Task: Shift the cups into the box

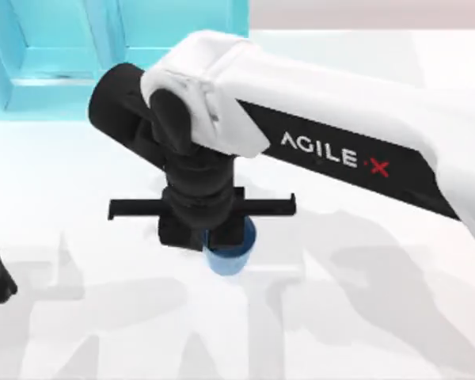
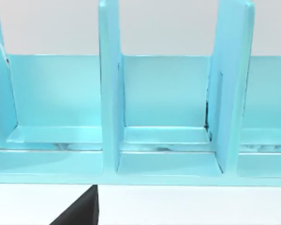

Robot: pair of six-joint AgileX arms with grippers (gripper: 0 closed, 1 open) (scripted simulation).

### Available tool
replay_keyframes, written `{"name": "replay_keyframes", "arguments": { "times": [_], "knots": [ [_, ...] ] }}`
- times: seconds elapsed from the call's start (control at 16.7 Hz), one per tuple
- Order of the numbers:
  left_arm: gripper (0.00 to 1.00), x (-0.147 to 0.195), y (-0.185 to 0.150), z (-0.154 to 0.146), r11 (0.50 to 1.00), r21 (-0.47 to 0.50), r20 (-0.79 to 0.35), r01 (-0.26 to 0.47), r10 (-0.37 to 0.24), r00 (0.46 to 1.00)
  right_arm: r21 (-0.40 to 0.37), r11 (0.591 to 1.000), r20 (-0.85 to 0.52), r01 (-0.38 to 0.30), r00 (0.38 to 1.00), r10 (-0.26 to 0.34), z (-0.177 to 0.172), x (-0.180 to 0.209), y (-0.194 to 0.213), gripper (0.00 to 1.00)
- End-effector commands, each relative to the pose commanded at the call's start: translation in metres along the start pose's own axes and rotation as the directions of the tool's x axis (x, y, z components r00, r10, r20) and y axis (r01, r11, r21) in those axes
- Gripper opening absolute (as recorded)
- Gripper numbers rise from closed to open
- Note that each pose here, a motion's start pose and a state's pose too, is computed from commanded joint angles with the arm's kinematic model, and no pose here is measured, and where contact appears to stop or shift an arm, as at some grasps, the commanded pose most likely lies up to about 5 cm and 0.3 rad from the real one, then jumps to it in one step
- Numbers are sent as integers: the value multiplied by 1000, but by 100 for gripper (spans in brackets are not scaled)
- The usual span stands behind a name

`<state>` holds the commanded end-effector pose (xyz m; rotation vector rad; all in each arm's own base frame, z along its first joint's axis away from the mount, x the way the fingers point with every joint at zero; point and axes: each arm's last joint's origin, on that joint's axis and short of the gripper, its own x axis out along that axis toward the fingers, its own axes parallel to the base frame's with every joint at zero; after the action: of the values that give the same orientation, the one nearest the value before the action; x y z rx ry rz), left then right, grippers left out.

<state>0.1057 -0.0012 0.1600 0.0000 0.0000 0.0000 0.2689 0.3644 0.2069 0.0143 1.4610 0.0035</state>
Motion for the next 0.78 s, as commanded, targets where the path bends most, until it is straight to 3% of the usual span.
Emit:
{"name": "replay_keyframes", "arguments": {
  "times": [0.24,0.6,0.78],
  "knots": [
    [100,0,0,0,1000,0,0,0,0,1000,-1,1000,-7,10,1000,-10,-1,-28,-37,0],
    [100,0,0,0,1000,0,0,0,0,1000,-5,1000,-8,12,1000,-12,-1,-29,-39,0],
    [100,0,0,0,1000,0,0,0,0,1000,-5,1000,-8,14,1000,-14,18,-32,-59,0]
  ]
}}
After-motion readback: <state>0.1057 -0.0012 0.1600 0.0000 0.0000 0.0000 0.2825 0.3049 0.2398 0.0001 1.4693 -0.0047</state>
